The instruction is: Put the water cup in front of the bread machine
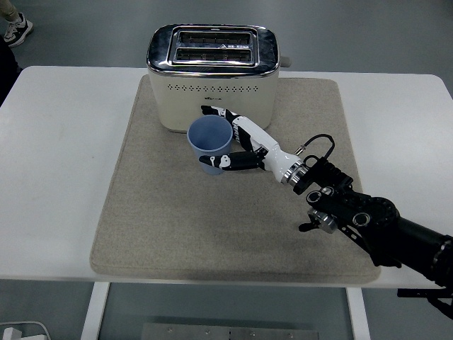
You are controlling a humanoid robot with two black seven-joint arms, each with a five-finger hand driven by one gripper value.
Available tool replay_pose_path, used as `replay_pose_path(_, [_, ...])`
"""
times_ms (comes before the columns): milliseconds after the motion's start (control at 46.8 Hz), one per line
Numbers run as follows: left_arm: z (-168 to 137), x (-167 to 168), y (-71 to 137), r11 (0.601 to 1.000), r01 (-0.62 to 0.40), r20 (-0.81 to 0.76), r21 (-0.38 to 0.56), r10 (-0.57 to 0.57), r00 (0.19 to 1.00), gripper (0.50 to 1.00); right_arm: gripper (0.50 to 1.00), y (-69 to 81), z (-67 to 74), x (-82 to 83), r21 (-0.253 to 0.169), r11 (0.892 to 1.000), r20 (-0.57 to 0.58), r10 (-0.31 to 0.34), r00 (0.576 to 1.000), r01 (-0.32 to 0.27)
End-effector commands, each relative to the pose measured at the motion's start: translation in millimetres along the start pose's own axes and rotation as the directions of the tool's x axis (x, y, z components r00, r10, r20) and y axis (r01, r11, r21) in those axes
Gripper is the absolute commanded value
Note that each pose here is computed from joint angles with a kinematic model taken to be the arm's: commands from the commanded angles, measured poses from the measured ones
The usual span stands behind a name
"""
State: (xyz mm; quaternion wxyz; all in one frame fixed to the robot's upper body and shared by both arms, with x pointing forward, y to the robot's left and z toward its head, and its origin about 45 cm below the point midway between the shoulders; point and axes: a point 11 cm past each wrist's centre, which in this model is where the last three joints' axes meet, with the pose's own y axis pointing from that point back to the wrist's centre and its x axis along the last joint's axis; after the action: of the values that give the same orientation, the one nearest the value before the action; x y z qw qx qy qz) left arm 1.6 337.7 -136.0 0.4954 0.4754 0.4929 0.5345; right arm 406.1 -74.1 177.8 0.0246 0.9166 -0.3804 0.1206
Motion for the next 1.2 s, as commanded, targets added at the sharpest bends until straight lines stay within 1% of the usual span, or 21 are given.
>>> replay_pose_path(0, [0, -1, 0, 1.000, 0.002, 0.000, 0.000, -0.002, 1.000, 1.000, 0.930, 1.8, 0.0, 5.2, -0.001, 1.000, -0.004, 0.009, 1.000, -0.009])
replay_pose_path(85, [0, -1, 0, 1.000, 0.002, 0.000, 0.000, -0.002, 1.000, 1.000, 0.930, 2.3, -0.1, 7.2, -0.001, 1.000, -0.005, 0.013, 1.000, -0.013])
replay_pose_path(321, [0, 0, 0, 1.000, 0.001, 0.000, 0.000, -0.001, 1.000, 1.000, 0.930, 13.3, 5.9, 22.8, -0.022, 0.999, -0.022, 0.035, 0.999, -0.036])
replay_pose_path(406, [0, 0, 0, 1.000, 0.001, 0.000, 0.000, -0.001, 1.000, 1.000, 0.930, 19.5, 7.2, 32.5, -0.029, 0.998, -0.033, 0.047, 0.998, -0.048])
replay_pose_path(491, [0, 0, 0, 1.000, 0.001, 0.000, 0.000, -0.001, 1.000, 1.000, 0.930, 26.1, 6.8, 41.7, -0.033, 0.998, -0.034, 0.048, 0.998, -0.049])
replay_pose_path(577, [0, 0, 0, 1.000, -0.001, 0.000, 0.000, 0.001, 1.000, 1.000, 0.930, 36.5, 8.8, 53.4, -0.046, 0.998, -0.038, 0.047, 0.998, -0.049])
replay_pose_path(705, [0, 0, 0, 1.000, -0.001, 0.000, 0.000, 0.001, 1.000, 1.000, 0.930, 54.0, 15.3, 72.3, -0.075, 0.995, -0.051, 0.064, 0.997, -0.068])
replay_pose_path(748, [0, 0, 0, 1.000, -0.001, 0.000, 0.000, 0.001, 1.000, 1.000, 0.930, 59.6, 16.7, 79.4, -0.085, 0.993, -0.059, 0.071, 0.996, -0.076])
replay_pose_path(833, [0, 0, 0, 1.000, -0.001, 0.001, 0.000, 0.001, 1.000, 1.000, 0.930, 72.4, 23.2, 88.8, -0.109, 0.990, -0.065, 0.081, 0.995, -0.088])
replay_pose_path(1004, [0, -1, 0, 1.000, 0.002, 0.000, 0.000, -0.002, 1.000, 1.000, 0.930, 91.4, 27.6, 110.6, -0.140, 0.982, -0.094, 0.111, 0.989, -0.124])
replay_pose_path(1047, [0, 0, 0, 1.000, 0.001, 0.000, 0.000, -0.001, 1.000, 1.000, 0.930, 93.1, 26.4, 116.0, -0.137, 0.980, -0.092, 0.129, 0.987, -0.141])
replay_pose_path(1175, [0, 0, 0, 1.000, 0.001, 0.000, 0.000, -0.001, 1.000, 1.000, 0.930, 91.1, 17.5, 132.6, -0.104, 0.972, -0.066, 0.202, 0.977, -0.208])
